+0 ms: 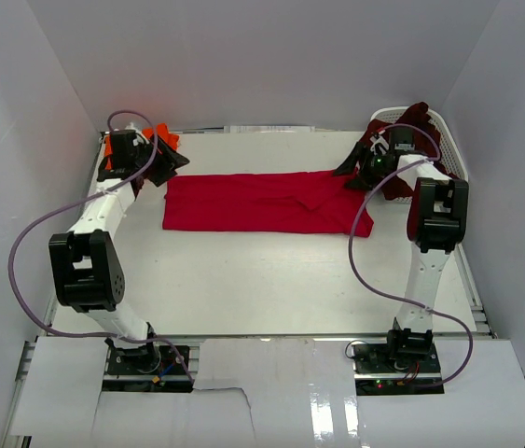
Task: Fold and stack the t-shirts
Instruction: Fold the other side of the tshirt into a rectangle
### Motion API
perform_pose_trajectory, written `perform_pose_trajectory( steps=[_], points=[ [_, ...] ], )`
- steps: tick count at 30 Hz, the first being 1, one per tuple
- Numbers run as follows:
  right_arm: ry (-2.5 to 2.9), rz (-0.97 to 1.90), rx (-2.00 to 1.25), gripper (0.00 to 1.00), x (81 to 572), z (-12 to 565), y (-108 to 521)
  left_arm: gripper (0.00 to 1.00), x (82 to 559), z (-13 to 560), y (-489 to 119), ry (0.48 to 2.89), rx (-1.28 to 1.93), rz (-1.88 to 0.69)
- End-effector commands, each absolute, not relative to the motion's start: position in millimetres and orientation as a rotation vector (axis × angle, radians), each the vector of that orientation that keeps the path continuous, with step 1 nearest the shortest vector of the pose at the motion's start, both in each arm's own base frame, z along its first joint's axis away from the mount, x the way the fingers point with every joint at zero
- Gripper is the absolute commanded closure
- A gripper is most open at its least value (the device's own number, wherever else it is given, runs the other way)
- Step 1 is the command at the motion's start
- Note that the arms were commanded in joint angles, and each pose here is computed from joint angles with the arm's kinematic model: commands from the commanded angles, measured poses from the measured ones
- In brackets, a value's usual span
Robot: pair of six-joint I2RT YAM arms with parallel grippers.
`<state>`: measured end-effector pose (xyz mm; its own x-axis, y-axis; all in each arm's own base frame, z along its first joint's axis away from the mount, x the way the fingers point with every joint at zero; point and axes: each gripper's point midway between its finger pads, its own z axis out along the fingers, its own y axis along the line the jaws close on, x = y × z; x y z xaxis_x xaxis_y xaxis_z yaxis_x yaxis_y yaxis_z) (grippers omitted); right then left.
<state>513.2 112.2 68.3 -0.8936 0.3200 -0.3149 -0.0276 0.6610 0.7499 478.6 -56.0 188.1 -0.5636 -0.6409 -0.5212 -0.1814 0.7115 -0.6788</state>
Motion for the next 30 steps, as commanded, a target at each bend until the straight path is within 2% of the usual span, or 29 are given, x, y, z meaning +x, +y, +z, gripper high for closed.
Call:
perform_pose_trajectory(
  steps=[1, 6, 10, 12, 19, 23, 24, 25, 26, 29, 30],
  points=[
    [2.338, 1.103, 0.119, 0.24, 515.3, 115.0, 115.7, 0.34, 468.9, 221.7, -85.7, 2.052, -0.374, -0.768],
    [2.352, 1.041, 0.081, 0.24, 495.7, 124.9, 119.1, 0.36, 456.2, 204.3, -150.6, 2.125, -0.116, -0.864],
    [2.413, 0.955, 0.026, 0.23, 478.1, 120.0, 118.5, 0.39, 450.2, 172.7, -182.2, 2.219, -0.037, -0.977],
    [2.422, 0.936, -0.048, 0.23, 464.7, 122.6, 138.6, 0.42, 446.9, 156.6, -201.1, 2.262, 0.005, -1.02],
    [2.52, 0.938, -0.142, 0.25, 423.1, 99.9, 168.2, 0.47, 433.9, 130.7, -254.2, 2.338, 0.094, -1.044],
    [2.523, 1.013, -0.165, 0.26, 404.1, 95.6, 189.6, 0.63, 427.9, 127.2, -278.8, 2.347, 0.128, -1.086],
    [2.529, 1.01, -0.17, 0.26, 403.2, 94.5, 191.5, 0.68, 428.8, 128.7, -281.6, 2.344, 0.132, -1.095],
    [2.54, 1.016, -0.177, 0.26, 401.4, 93.3, 195.4, 0.81, 427.9, 124.7, -284.0, 2.356, 0.129, -1.105],
    [2.548, 1.015, -0.176, 0.26, 400.9, 91.7, 196.3, 0.86, 427.0, 125.1, -287.3, 2.354, 0.139, -1.123],
    [2.553, 1.021, -0.181, 0.27, 400.2, 88.2, 201.1, 1.0, 427.2, 123.1, -295.5, 2.359, 0.149, -1.148],
    [2.554, 1.026, -0.175, 0.27, 400.6, 87.7, 202.8, 1.0, 426.1, 122.1, -299.5, 2.361, 0.163, -1.159]
  ],
)
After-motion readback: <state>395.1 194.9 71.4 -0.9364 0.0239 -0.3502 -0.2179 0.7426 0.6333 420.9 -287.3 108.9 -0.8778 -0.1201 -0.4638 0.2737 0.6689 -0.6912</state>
